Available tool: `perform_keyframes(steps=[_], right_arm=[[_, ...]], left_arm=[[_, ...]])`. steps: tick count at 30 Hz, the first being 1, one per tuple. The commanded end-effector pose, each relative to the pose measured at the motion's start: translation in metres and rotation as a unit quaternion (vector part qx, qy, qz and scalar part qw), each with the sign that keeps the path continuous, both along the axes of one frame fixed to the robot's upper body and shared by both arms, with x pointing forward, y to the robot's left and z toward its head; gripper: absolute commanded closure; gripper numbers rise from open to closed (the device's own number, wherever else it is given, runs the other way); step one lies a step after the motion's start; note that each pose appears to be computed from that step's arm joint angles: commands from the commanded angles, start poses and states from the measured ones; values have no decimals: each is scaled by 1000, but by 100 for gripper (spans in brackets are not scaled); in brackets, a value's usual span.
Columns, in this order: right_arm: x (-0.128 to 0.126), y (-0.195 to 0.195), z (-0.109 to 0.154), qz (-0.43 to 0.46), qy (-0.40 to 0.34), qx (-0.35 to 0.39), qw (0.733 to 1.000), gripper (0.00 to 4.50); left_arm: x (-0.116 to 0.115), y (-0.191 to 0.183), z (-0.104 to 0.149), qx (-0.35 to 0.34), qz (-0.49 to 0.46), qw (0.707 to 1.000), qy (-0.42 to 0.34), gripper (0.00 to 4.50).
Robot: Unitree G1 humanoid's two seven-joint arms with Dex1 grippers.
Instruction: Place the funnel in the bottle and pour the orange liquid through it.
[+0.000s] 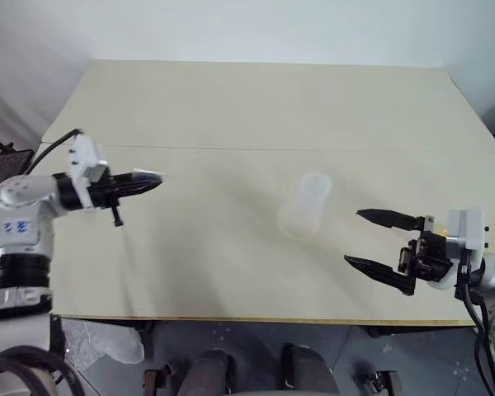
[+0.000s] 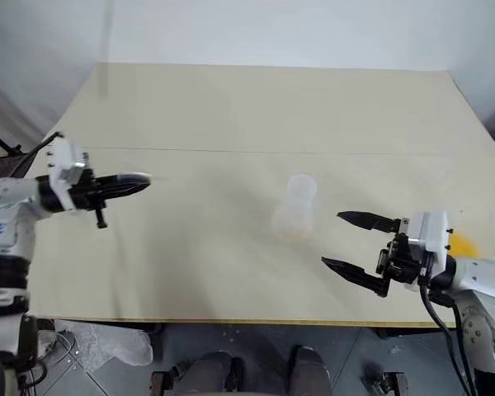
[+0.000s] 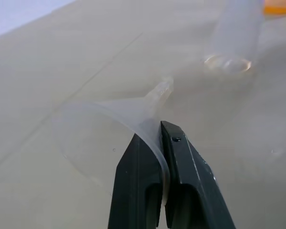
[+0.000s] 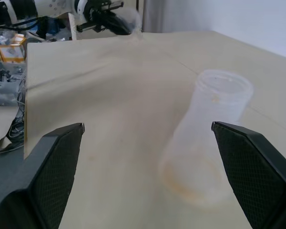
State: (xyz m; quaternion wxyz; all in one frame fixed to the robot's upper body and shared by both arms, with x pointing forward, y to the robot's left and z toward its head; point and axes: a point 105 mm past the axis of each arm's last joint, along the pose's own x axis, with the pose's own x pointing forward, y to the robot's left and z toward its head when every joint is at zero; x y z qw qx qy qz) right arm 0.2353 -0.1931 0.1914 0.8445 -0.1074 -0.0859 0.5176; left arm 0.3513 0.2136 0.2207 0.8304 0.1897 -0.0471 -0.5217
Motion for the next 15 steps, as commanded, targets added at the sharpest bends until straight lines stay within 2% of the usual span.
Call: perform_keyframes(steps=[1,8,15], right_arm=[[-5,-3,16,-15,-42,-12,999,0],[-13,-10,19,-50,-56,-11,997,0],[-17,-12,24,-62,-63,-1,996,0]], left_arm=[[7,-37,27,7,-65,997,-48,449],[14,-108,61,26,-193,975,-107,449],[10,-148,74,71,-280,947,-138,449]])
